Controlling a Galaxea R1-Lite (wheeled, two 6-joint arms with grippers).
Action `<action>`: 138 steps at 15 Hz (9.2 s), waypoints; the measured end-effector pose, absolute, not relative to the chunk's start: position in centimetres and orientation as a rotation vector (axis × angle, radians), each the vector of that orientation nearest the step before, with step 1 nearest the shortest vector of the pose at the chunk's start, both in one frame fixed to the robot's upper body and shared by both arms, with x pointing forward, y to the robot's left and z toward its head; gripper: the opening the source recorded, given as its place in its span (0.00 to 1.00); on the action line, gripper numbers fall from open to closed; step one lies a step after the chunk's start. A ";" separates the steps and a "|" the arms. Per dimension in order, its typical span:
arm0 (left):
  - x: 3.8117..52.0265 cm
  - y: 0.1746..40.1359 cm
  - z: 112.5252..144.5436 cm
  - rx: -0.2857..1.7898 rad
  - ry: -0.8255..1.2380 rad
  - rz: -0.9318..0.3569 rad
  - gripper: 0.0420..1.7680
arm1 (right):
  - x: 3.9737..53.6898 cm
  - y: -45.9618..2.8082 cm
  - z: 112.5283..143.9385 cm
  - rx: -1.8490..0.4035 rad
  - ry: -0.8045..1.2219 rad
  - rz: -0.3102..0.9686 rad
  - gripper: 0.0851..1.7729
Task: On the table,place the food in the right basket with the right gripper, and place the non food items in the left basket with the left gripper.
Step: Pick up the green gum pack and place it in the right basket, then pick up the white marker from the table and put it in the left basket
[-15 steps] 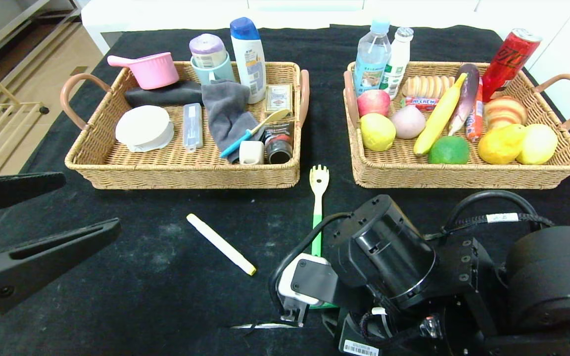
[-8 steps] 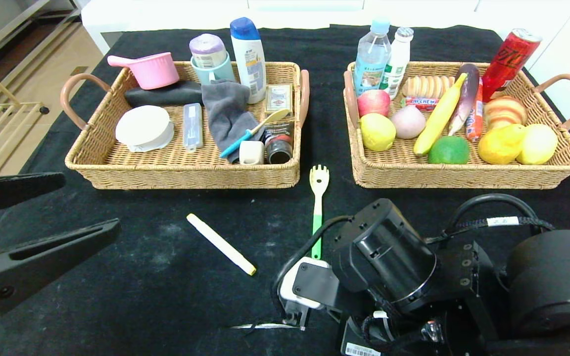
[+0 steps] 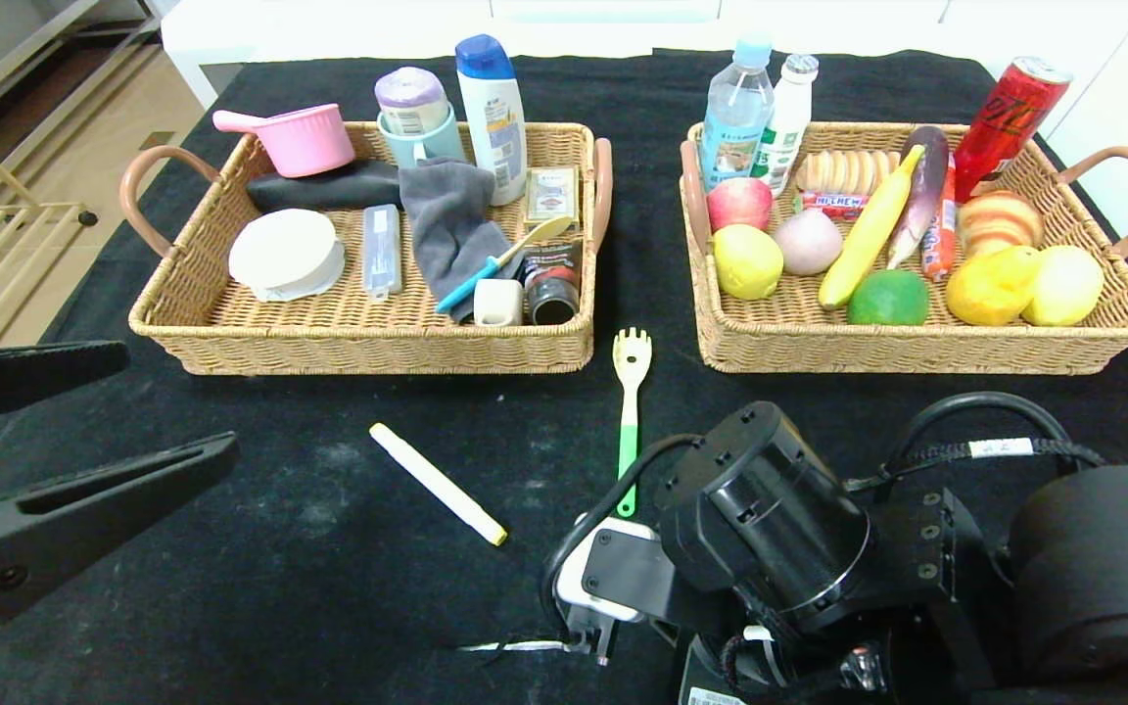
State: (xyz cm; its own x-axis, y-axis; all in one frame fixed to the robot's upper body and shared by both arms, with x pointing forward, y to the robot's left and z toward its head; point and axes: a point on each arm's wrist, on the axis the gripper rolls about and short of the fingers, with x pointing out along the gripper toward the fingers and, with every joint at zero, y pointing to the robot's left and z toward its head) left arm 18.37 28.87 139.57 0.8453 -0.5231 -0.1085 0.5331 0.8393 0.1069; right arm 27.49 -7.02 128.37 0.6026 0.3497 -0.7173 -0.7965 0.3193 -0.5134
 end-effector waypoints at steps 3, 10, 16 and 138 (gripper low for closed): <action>18.4 28.9 139.6 0.136 0.077 -0.559 0.97 | 27.3 -7.0 128.5 -0.970 0.534 0.804 0.30; 18.2 29.0 139.8 0.133 0.065 -0.557 0.97 | 26.9 -8.3 131.1 -0.890 0.477 0.776 0.30; 18.3 28.9 139.7 0.134 0.072 -0.559 0.97 | 28.2 -12.3 135.7 -0.720 0.402 0.639 0.30; 36.1 20.5 135.1 -0.319 0.949 0.023 0.97 | 23.5 -27.7 136.0 -0.148 0.122 0.657 0.96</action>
State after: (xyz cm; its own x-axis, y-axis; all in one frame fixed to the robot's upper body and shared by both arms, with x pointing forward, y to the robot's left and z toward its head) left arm 36.10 20.55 135.11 0.5855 -0.1199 -0.8018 -0.1588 0.9529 -0.2585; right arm 23.49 -27.69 135.99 0.7852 0.5984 -0.1595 -0.6157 0.7818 -0.0984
